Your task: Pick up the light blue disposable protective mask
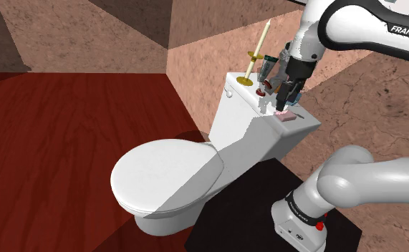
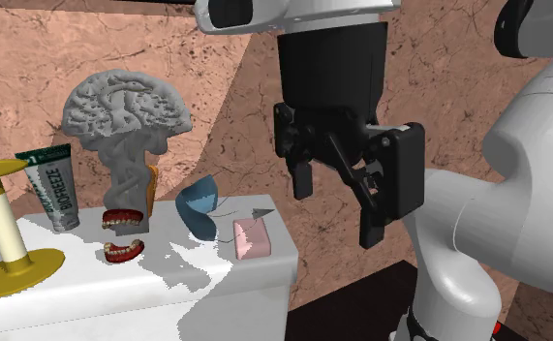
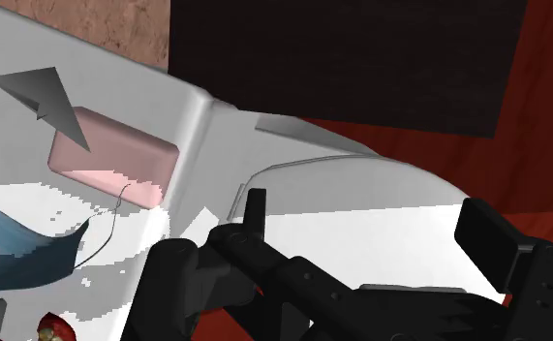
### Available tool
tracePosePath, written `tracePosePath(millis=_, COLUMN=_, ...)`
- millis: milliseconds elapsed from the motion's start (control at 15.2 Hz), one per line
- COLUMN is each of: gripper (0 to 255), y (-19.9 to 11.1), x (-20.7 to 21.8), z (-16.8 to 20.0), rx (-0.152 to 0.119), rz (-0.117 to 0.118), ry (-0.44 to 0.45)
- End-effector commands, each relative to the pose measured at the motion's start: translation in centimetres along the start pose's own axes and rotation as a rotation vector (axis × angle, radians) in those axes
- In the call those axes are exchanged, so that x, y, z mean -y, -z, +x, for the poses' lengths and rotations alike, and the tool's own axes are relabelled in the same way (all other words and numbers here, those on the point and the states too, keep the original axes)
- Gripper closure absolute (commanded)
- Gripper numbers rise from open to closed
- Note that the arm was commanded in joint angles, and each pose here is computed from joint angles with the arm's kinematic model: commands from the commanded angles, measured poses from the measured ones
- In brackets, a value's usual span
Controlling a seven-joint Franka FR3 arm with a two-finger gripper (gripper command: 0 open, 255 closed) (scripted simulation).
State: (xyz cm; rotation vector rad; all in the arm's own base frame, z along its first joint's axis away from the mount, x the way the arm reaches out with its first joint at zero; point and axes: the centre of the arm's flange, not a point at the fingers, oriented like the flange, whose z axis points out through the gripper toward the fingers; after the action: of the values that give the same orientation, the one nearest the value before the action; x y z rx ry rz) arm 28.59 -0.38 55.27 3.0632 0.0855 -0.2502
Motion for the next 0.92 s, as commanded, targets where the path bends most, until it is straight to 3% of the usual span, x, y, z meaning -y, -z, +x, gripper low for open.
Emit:
tracePosePath(millis=0, gripper=0, y=0.0, x=0.0, z=0.0, rx=0.000, rz=0.000, ry=0.000)
tracePosePath(millis=858, gripper=0, y=-2.6, x=-18.3, z=0.8, rx=-0.071, rz=0.090, ry=0.231)
